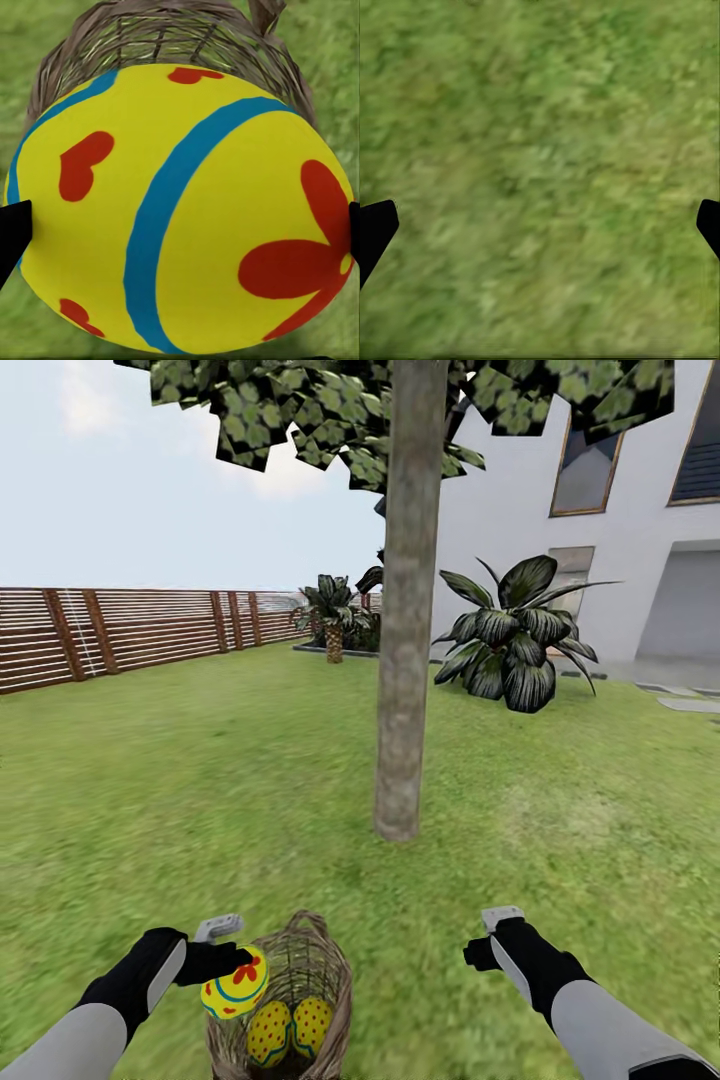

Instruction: Take the three Easter eggs out of the wicker basket on the lawn in the garden, then place them on the lawn next to a single tree (choose any tree) so that all three eggs are next to the same tree and none are left in the basket.

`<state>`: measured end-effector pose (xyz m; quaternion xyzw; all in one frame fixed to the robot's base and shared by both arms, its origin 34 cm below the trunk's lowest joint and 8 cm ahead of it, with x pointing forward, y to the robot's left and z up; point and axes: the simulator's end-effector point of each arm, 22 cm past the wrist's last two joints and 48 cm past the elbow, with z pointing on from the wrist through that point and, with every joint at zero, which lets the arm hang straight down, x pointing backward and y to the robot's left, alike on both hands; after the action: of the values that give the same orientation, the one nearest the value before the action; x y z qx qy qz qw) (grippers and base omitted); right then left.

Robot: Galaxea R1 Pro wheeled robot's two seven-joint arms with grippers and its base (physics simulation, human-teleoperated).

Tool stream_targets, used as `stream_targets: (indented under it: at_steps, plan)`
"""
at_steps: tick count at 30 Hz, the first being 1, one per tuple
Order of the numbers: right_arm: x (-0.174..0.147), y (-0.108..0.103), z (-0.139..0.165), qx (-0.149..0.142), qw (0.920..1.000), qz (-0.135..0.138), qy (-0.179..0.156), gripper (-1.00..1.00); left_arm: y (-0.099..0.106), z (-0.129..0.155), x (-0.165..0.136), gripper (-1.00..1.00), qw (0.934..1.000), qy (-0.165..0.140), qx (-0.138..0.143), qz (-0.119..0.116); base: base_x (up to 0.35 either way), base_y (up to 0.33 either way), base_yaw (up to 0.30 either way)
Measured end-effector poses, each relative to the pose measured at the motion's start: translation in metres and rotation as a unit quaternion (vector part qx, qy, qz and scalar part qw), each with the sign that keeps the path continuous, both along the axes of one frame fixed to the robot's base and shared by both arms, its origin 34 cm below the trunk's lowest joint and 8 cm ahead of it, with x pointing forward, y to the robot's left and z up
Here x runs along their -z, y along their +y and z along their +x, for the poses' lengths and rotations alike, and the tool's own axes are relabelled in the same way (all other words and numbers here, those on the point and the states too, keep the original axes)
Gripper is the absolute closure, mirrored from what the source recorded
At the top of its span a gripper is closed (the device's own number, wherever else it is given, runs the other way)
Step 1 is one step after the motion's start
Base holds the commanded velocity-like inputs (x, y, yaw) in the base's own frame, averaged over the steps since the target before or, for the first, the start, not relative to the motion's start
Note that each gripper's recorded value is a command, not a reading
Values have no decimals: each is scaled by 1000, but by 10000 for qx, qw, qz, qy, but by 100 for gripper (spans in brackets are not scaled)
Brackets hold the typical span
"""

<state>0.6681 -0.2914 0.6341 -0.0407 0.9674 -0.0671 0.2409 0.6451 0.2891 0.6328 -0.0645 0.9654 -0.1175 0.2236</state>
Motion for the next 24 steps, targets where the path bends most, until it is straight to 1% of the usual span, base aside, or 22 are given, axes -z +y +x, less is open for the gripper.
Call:
stream_targets:
  at_steps: [4,8,11,13,16,19,20,22,24]
  plan:
    - [-7,0,0,0,10000,0,-2,-100,0,1,-8,100,10000,-2,-32,-61,-31,267,0]
    - [-14,0,1,0,10000,1,-1,-100,2,1,-15,100,10000,7,-53,-72,-2,287,0]
    - [-19,0,1,0,10000,1,1,-100,7,1,-21,100,10000,-4,-72,-43,0,288,0]
    - [-22,0,1,-24,10000,-18,7,-100,16,2,-26,100,9999,-31,-108,6,0,288,0]
    - [-27,1,1,-69,10000,-53,10,-100,31,5,-35,100,9995,-92,-304,-34,0,279,0]
    - [-32,2,1,-81,10000,-56,13,-100,52,20,-58,100,9970,-357,-663,-163,0,94,0]
    - [-33,9,1,-105,9999,-16,14,-100,59,24,-66,100,9959,-446,-766,-194,0,14,0]
    - [-36,22,1,-159,9999,50,15,-100,64,26,-72,100,9952,-490,-819,-193,0,4,0]
    - [-39,26,1,-180,9998,63,15,-100,69,26,-76,100,9950,-501,-841,-172,0,1,0]
